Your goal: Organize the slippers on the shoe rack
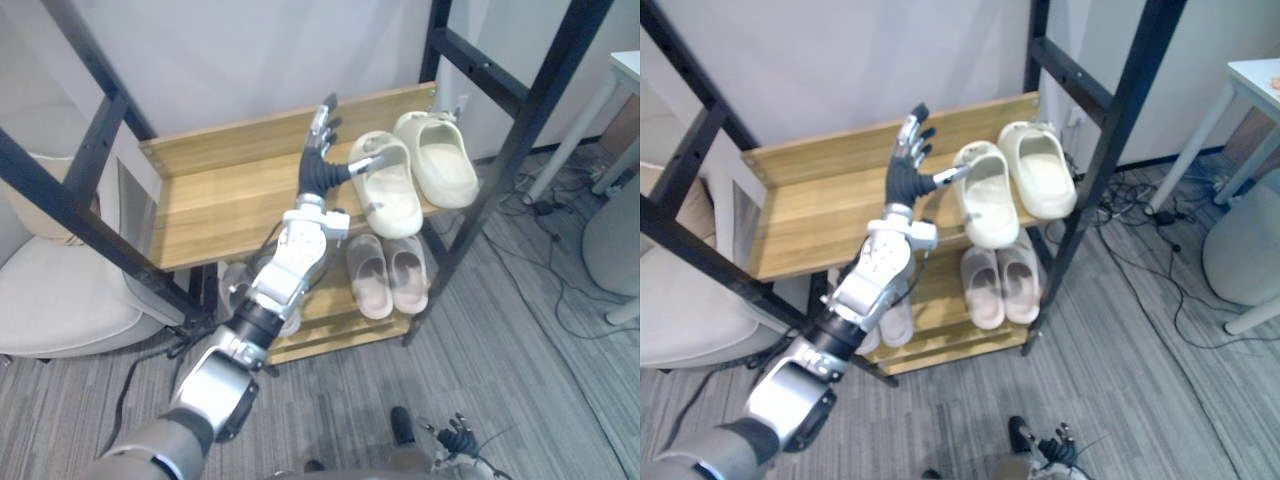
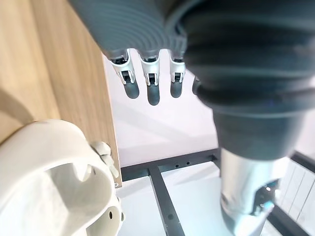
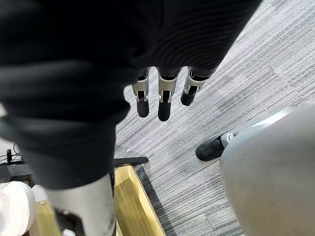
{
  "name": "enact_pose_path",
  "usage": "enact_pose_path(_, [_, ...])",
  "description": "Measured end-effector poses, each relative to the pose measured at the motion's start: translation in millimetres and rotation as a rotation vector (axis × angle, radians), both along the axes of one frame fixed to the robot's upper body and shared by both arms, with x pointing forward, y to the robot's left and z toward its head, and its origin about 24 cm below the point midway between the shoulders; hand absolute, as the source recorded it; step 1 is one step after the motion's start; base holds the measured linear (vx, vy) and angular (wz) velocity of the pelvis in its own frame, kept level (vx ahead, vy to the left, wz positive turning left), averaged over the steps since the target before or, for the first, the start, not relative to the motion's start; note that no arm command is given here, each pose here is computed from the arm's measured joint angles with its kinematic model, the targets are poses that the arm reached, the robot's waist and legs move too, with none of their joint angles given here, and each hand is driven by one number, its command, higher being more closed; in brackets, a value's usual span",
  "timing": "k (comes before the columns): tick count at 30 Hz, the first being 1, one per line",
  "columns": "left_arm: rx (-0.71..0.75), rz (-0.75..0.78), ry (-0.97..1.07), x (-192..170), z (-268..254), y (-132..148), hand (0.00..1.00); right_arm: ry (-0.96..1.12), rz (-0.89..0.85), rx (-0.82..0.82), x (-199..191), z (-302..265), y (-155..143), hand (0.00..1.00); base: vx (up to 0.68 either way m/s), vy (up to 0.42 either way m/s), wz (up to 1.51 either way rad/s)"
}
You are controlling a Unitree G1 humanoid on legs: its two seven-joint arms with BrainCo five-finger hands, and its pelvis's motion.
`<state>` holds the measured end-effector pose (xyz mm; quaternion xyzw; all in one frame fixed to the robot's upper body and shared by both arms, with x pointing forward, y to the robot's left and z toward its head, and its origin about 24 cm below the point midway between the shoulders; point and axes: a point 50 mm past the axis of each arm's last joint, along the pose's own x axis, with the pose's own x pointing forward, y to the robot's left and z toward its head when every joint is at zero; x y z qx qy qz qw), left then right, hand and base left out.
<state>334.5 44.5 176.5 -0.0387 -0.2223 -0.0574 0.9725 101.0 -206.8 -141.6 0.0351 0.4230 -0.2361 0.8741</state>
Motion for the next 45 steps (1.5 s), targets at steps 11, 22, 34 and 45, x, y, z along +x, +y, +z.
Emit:
enact_pose_path(11, [-0.040, -0.020, 0.107, -15, -34, -8, 0.00, 0.040, -0.027, -0.003, -6, -4, -4, 0.00, 0.00, 0.015, 0.08])
enact_pose_path(22, [0.035, -0.039, 0.253, -17, -77, -7, 0.00, 0.065, -0.013, -0.019, -4, -6, -6, 0.00, 0.01, -0.017, 0.09])
enact_pose_path(34, [0.075, -0.079, 0.241, -15, -78, -17, 0.00, 0.093, 0.000, -0.003, -2, -10, -1, 0.00, -0.01, -0.005, 0.00])
enact_pose_path(45, [0.133, -0.116, 0.223, -5, -69, -34, 0.00, 0.080, 0.003, -0.003, 4, -9, -1, 0.00, 0.00, -0.005, -0.02])
